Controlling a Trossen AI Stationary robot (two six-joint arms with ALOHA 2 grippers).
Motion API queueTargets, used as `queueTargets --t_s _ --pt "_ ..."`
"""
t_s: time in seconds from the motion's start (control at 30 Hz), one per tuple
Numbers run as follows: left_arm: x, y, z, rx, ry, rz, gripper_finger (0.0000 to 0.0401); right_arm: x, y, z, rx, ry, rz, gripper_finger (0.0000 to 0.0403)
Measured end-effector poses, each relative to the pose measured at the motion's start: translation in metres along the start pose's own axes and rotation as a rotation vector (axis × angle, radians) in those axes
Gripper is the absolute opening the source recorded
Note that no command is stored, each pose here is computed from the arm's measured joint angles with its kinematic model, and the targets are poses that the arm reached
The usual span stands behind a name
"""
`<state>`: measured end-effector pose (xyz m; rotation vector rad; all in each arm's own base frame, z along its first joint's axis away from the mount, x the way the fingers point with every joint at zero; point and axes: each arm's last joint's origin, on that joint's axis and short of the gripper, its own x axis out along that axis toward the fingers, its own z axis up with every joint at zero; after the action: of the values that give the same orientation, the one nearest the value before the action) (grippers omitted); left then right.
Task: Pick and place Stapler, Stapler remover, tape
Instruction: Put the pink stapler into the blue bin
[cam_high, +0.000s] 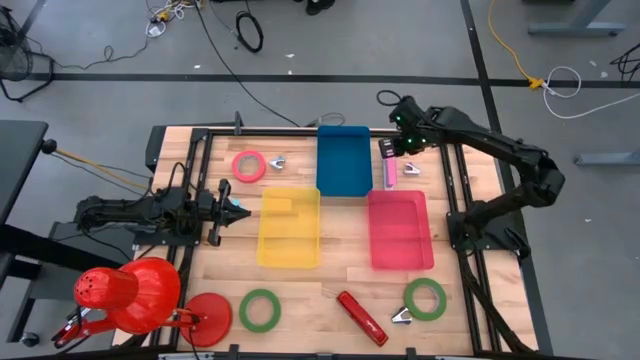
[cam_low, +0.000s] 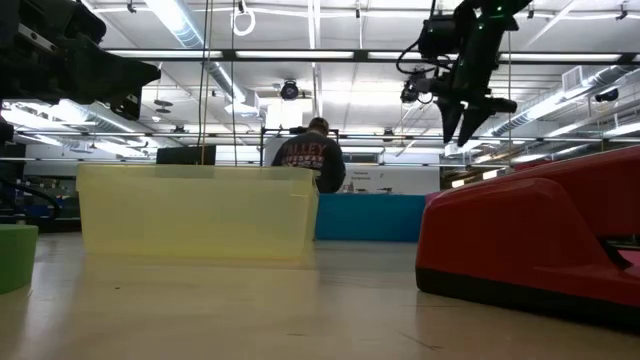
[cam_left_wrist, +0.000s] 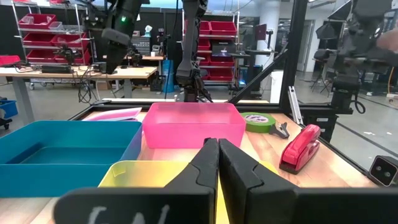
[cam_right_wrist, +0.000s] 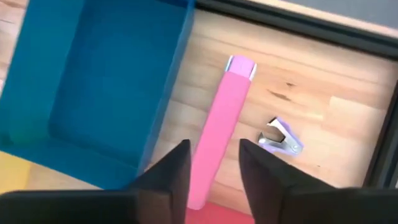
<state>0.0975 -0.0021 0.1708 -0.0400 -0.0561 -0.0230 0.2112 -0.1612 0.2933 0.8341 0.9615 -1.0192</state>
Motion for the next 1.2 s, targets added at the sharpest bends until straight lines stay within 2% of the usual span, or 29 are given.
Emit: queueTargets --t_s 0.3,0.53,0.8,1.2 --pt "0.000 0.000 0.000 0.000 0.000 0.000 0.0016 0.029 0.005 0.003 0.049 0.097 -0.073 0.0242" --pt "0.000 0.000 0.000 0.000 0.000 0.000 0.0016 0.053 0.007 0.006 0.076 0.168 -0.110 0.0287" --pt "0.000 0.000 0.000 0.000 0.001 0.000 0.0016 0.080 -0.005 0.003 0.174 0.237 -0.141 0.0294" --pt "0.000 0.000 0.000 0.000 0.000 0.000 0.0016 0.100 -0.007 -0.003 0.259 0.185 -0.088 0.0283"
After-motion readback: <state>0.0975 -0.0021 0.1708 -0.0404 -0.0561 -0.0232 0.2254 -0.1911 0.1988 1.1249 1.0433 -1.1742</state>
